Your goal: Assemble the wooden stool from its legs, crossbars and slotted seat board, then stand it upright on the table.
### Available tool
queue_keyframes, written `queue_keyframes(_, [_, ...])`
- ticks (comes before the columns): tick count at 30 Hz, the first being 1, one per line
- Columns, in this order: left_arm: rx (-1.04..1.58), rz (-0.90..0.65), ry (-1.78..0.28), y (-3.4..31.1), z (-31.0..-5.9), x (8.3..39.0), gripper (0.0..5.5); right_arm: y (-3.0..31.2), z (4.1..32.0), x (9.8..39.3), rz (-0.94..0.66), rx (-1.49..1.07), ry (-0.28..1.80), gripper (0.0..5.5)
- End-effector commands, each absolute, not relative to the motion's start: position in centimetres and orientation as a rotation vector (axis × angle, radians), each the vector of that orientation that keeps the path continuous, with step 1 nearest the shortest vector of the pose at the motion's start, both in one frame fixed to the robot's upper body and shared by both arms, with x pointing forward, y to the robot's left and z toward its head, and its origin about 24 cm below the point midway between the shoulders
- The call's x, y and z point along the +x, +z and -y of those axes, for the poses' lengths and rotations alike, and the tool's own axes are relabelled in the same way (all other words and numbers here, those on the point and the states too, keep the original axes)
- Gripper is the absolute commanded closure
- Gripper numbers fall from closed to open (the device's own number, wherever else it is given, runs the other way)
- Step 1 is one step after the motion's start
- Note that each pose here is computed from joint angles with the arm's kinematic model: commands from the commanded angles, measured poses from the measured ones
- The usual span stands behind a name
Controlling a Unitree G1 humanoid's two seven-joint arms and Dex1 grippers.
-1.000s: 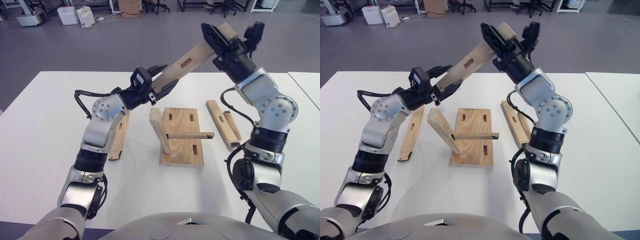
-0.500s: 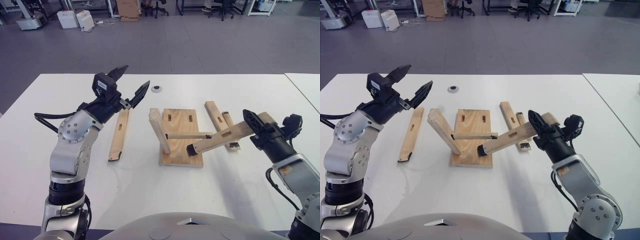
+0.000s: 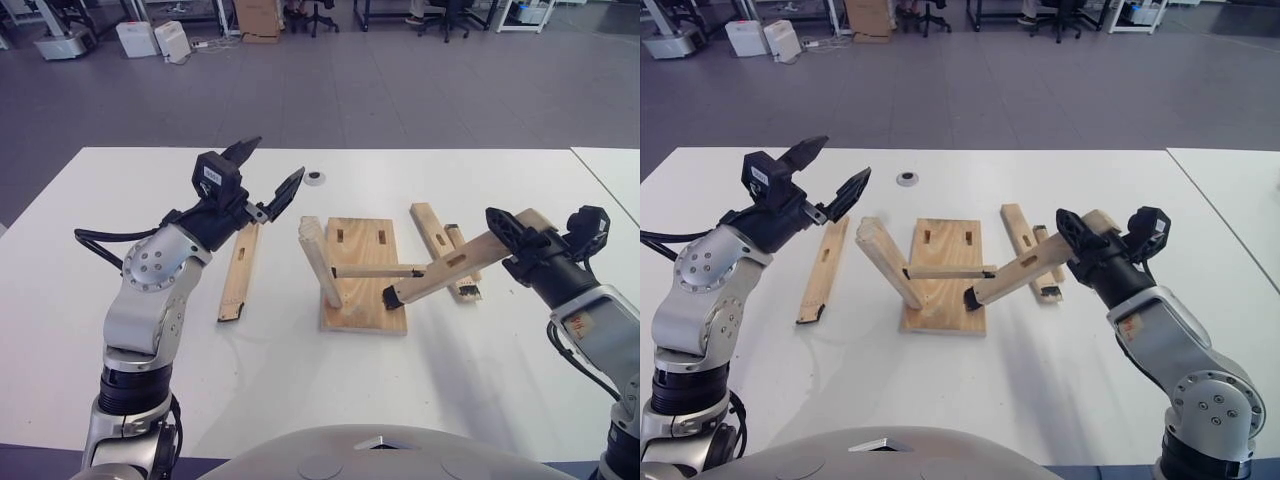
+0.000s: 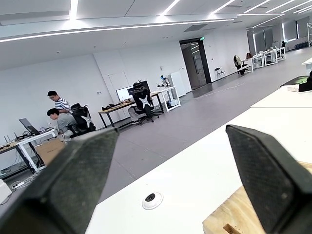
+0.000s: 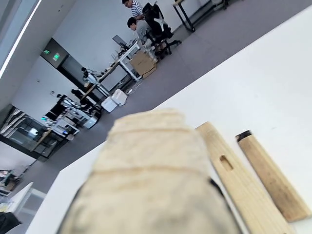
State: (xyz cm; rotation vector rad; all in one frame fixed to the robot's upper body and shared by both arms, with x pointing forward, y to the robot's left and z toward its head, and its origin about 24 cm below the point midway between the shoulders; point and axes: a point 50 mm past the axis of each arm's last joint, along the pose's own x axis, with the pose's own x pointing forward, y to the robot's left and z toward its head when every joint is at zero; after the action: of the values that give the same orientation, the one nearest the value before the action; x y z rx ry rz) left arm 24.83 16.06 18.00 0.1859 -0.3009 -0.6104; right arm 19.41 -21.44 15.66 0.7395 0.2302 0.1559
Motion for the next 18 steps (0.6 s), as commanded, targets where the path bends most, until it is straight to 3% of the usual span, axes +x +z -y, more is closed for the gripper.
queue_keyframes(1, [0.185, 0.292, -0.609, 17.8, -15.7, 24.6, 1.45, 13.8, 21.7, 19.0, -0.319, 0.729, 0.089, 4.5])
queue_keyframes(9, [0.185, 0.292, -0.608, 17.7, -15.5, 24.6, 1.45, 14.2, 23.4, 19.6, -0.294, 0.487, 0.007, 4.48])
queue_keyframes(18, [0.154, 0.333, -0.664, 18.6, -13.5, 24.2, 1.45, 16.6, 20.9, 20.8, -0.149, 0.113, 0.116, 4.47])
